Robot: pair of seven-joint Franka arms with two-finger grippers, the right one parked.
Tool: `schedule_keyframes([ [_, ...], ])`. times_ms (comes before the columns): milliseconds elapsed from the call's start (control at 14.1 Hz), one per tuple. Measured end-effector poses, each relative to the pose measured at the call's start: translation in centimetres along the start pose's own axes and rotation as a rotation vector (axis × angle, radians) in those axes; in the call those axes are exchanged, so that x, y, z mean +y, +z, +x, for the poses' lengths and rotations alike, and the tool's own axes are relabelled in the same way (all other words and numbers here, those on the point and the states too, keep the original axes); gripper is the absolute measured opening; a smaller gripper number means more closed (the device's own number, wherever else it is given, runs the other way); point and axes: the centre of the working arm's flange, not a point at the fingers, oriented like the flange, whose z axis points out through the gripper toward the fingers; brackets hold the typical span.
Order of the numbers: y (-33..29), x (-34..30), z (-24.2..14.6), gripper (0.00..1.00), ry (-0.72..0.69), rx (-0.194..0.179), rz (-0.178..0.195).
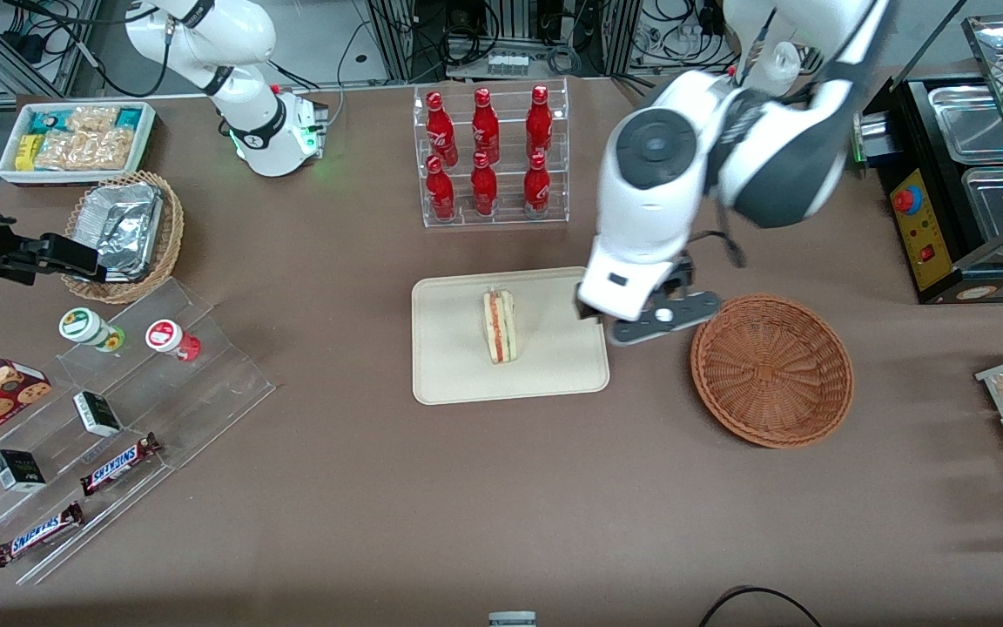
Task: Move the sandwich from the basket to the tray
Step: 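Raise the open left gripper away from the sandwich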
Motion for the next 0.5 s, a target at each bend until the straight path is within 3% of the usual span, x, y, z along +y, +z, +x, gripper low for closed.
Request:
schedule_keyframes([
  [142, -1.4, -3.2, 1.3, 1.0, 0.024, -0.011, 0.008],
  [496, -4.3, -11.7, 2.8, 1.0, 0.084, -0.024, -0.011],
])
